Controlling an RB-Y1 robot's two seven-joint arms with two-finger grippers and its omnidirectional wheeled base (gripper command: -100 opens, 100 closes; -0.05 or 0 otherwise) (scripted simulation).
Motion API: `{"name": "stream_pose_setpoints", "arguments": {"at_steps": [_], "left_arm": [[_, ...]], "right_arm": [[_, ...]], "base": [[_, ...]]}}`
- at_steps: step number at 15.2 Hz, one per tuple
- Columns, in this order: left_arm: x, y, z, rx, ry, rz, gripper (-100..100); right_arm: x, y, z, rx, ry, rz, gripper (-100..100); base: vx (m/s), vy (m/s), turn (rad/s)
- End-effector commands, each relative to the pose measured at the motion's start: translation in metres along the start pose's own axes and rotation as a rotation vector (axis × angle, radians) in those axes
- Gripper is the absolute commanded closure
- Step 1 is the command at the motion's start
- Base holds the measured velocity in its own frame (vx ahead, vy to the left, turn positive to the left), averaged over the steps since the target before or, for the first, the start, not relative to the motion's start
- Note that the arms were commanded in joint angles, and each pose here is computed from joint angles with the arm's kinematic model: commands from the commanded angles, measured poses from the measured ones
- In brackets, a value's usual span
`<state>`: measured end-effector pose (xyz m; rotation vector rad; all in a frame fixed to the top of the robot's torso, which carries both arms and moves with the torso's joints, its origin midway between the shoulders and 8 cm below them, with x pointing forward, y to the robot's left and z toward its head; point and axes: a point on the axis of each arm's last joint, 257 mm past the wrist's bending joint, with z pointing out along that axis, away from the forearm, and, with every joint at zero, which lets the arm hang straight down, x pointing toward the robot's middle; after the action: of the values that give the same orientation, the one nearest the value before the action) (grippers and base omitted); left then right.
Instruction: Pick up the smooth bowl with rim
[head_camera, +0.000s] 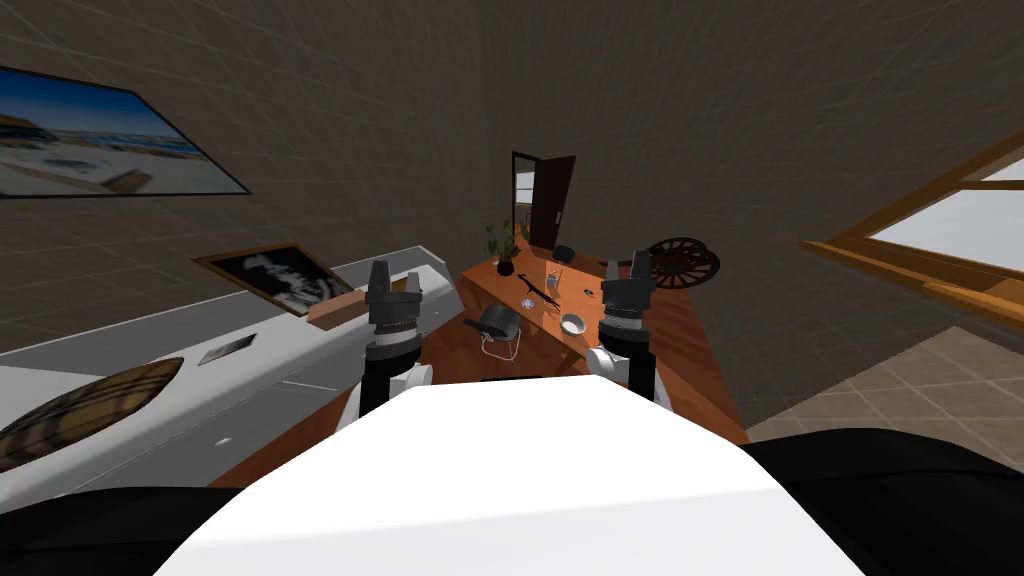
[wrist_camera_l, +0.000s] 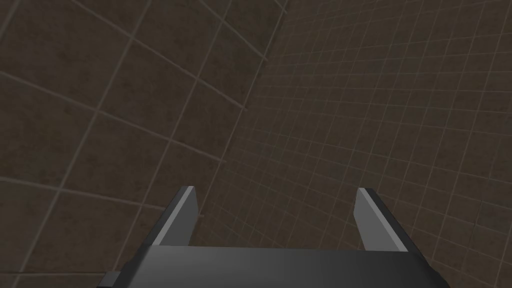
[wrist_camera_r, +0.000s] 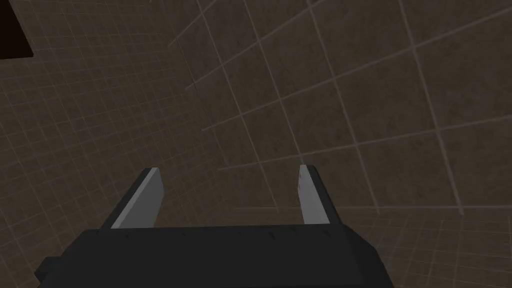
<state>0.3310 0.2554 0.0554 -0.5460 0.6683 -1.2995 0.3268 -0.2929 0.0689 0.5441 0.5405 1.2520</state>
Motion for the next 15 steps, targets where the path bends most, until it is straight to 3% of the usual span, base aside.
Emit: {"name": "stream_pose_setpoints", "arguments": {"at_steps": [1, 9, 15], "left_arm": [[0.0, 0.0, 0.0, 0.0, 0.0, 0.0, 0], [0.0, 0.0, 0.0, 0.0, 0.0, 0.0, 0], [0.0, 0.0, 0.0, 0.0, 0.0, 0.0, 0]], "right_arm": [[0.01, -0.005, 0.0, 0.014, 0.052, -0.02, -100], [0.041, -0.032, -0.008, 0.086, 0.215, -0.111, -100], [0.069, -0.068, -0.026, 0.171, 0.384, -0.232, -100]], "base": [[-0.004, -0.001, 0.071], [-0.006, -0.024, 0.114], [0.004, -0.044, 0.164]]}}
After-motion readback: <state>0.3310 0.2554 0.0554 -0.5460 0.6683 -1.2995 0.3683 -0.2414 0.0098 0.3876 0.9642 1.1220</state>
